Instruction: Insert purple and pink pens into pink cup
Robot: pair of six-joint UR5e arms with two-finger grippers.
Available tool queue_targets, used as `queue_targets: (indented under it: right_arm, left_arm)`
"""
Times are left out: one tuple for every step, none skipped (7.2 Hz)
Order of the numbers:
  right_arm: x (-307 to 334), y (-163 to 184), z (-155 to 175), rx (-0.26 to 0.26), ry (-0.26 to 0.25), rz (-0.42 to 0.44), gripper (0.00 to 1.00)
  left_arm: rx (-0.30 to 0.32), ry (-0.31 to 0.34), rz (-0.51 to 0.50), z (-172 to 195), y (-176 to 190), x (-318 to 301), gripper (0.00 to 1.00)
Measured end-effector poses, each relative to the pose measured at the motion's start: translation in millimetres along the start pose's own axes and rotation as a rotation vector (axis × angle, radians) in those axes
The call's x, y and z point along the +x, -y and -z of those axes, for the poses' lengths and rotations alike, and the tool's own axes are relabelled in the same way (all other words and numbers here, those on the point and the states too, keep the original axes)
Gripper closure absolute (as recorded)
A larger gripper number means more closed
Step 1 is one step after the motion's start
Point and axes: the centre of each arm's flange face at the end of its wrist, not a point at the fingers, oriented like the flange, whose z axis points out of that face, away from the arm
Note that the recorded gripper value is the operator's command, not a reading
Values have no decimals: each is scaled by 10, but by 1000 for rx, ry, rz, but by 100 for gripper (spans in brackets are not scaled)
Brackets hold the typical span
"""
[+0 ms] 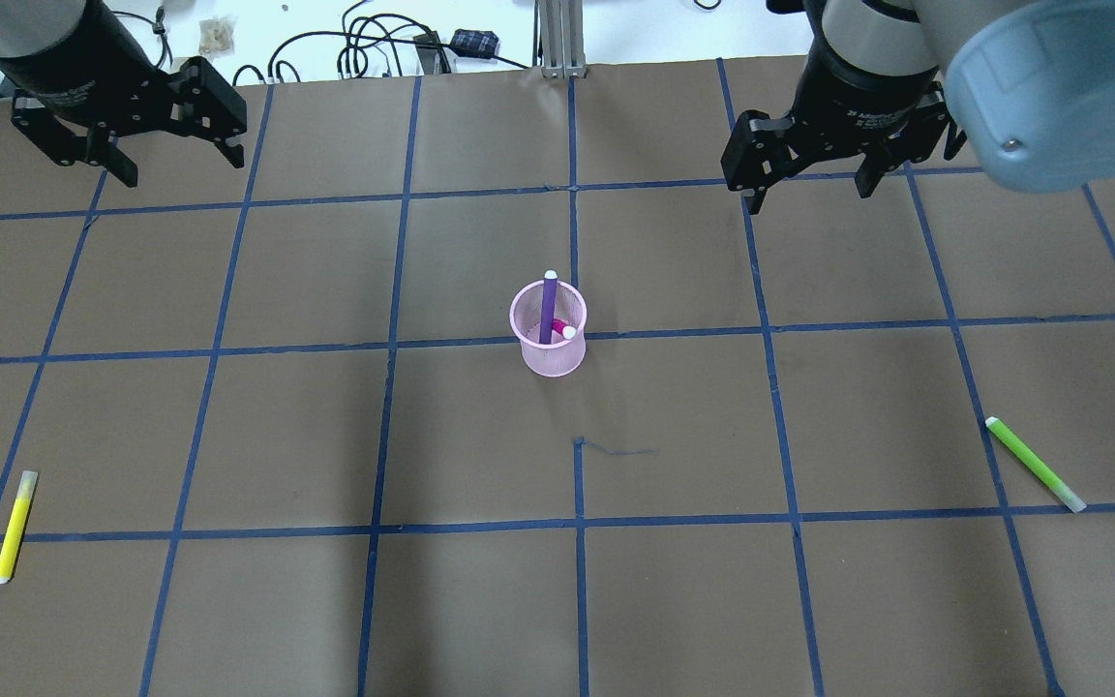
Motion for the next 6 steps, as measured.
queue_targets:
  right_arm:
    - [3, 1, 2, 1, 0, -1, 0]
    - [5, 3, 7, 2, 0, 0, 0]
    - [6, 4, 9, 3, 0, -1, 0]
    - [1, 1, 5, 1, 0, 0, 0]
    - [-10, -3, 2, 0, 0, 1, 0]
    - [-13, -5, 6, 0, 0, 2, 0]
  left_arm:
    - [-16, 5, -40, 10, -91, 236, 0]
    - [-17, 12, -78, 1, -154, 487, 0]
    - [-13, 15, -93, -19, -191, 625, 0]
    - [-13, 16, -100, -35, -231, 675, 0]
    - [-12, 15, -100, -39, -246, 676, 0]
    - [-12, 13, -99, -48, -245, 670, 0]
